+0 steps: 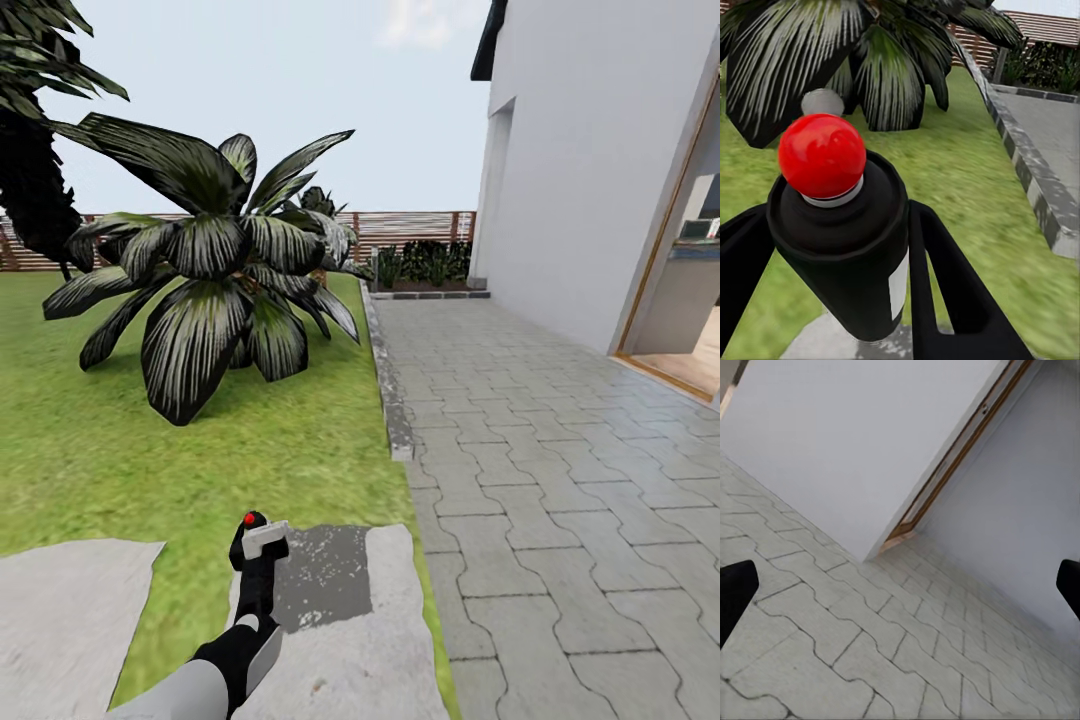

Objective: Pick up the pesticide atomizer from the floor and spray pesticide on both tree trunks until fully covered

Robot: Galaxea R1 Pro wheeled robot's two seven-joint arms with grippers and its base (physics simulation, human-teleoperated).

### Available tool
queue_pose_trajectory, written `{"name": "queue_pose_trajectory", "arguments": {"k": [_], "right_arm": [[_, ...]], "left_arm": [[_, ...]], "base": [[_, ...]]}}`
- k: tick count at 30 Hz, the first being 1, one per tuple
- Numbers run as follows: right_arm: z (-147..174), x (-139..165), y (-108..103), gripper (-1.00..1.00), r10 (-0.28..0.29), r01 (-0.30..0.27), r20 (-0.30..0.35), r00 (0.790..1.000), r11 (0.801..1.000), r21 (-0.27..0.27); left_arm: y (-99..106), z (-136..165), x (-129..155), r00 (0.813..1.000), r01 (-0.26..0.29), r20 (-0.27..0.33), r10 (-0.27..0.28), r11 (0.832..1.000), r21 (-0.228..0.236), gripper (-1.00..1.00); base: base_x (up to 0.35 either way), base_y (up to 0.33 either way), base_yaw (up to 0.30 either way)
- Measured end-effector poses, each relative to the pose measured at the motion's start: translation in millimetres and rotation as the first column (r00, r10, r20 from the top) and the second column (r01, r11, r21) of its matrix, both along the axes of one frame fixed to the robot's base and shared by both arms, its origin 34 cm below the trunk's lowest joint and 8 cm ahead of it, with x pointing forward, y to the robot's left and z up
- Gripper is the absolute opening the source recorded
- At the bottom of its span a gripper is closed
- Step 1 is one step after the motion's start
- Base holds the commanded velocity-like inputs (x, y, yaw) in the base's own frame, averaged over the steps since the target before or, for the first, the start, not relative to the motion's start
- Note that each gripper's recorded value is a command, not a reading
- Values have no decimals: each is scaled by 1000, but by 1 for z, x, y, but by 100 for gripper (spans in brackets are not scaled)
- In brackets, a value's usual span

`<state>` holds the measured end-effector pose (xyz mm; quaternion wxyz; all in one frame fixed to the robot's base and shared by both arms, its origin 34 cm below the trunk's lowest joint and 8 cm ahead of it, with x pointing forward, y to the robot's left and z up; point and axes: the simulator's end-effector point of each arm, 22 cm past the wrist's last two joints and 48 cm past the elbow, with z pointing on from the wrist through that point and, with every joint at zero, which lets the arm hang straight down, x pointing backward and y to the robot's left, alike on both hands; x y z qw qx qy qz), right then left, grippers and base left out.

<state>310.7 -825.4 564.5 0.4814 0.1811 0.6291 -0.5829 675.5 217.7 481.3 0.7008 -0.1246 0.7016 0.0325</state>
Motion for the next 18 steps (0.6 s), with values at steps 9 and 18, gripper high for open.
{"name": "queue_pose_trajectory", "arguments": {"k": [9,18], "right_arm": [[-1,-2,6,100,1,-2,36,999,1000,18],[16,5,9,100,6,-7,36,999,1000,21]], "left_arm": [[-1,23,0,999,2,36,-2,1000,0,-100],[-1,43,5,999,3,40,-3,1000,0,-100]], "base": [[0,0,196],[0,0,297]]}}
